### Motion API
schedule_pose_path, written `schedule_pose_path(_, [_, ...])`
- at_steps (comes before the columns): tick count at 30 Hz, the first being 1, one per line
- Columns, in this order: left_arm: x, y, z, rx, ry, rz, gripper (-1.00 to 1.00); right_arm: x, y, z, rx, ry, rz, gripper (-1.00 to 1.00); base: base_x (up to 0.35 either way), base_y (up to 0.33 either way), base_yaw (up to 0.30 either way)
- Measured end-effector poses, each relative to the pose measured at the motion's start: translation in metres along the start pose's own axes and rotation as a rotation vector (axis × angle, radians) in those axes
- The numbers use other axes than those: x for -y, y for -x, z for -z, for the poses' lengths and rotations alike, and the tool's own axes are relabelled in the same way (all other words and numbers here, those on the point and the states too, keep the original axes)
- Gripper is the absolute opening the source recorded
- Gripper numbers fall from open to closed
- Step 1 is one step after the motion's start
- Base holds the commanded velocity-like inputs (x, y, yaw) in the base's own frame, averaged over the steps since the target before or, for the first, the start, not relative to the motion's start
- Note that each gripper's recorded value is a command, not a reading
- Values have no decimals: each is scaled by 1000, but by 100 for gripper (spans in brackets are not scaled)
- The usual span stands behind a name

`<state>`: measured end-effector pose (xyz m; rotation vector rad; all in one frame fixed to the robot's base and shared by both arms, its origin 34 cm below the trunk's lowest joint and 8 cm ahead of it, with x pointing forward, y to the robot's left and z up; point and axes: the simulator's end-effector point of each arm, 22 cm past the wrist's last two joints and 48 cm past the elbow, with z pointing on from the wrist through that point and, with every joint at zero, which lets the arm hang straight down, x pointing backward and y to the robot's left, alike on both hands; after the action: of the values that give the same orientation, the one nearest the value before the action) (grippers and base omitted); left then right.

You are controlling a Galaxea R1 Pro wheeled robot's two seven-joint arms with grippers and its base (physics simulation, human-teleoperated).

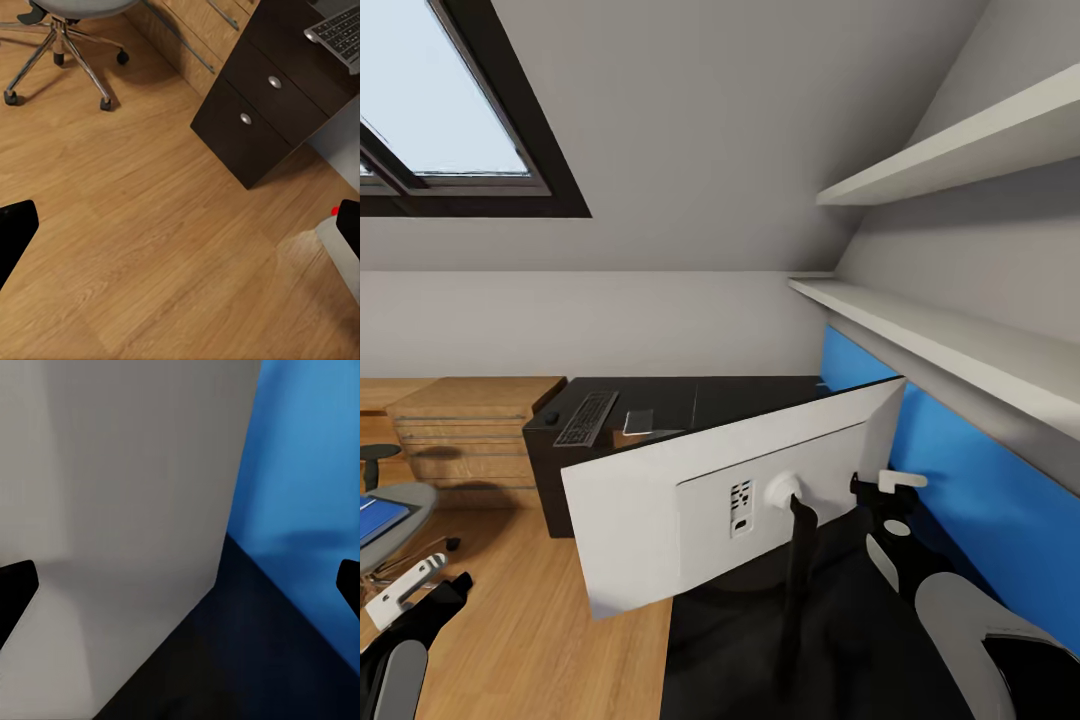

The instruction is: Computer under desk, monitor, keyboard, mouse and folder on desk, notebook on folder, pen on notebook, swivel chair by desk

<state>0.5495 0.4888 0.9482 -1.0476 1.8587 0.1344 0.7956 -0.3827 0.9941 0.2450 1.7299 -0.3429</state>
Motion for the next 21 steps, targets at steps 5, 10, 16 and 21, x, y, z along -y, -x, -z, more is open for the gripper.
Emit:
schedule_pose_path(5, [1,0,0,0,-1,-2,100,-1,2,0,4,-1,-7,100,0,0,0])
schedule_pose_path(10, [1,0,0,-1,-1,-3,100,-1,3,0,6,-2,-11,100,-7,-5,0])
schedule_pose_path(16, [1,-1,0,-2,-1,-4,100,-2,4,0,7,1,-9,100,-153,-107,0])
schedule_pose_path(21, [0,0,0,-2,-1,-5,100,-2,4,0,9,1,-9,100,-60,-42,58])
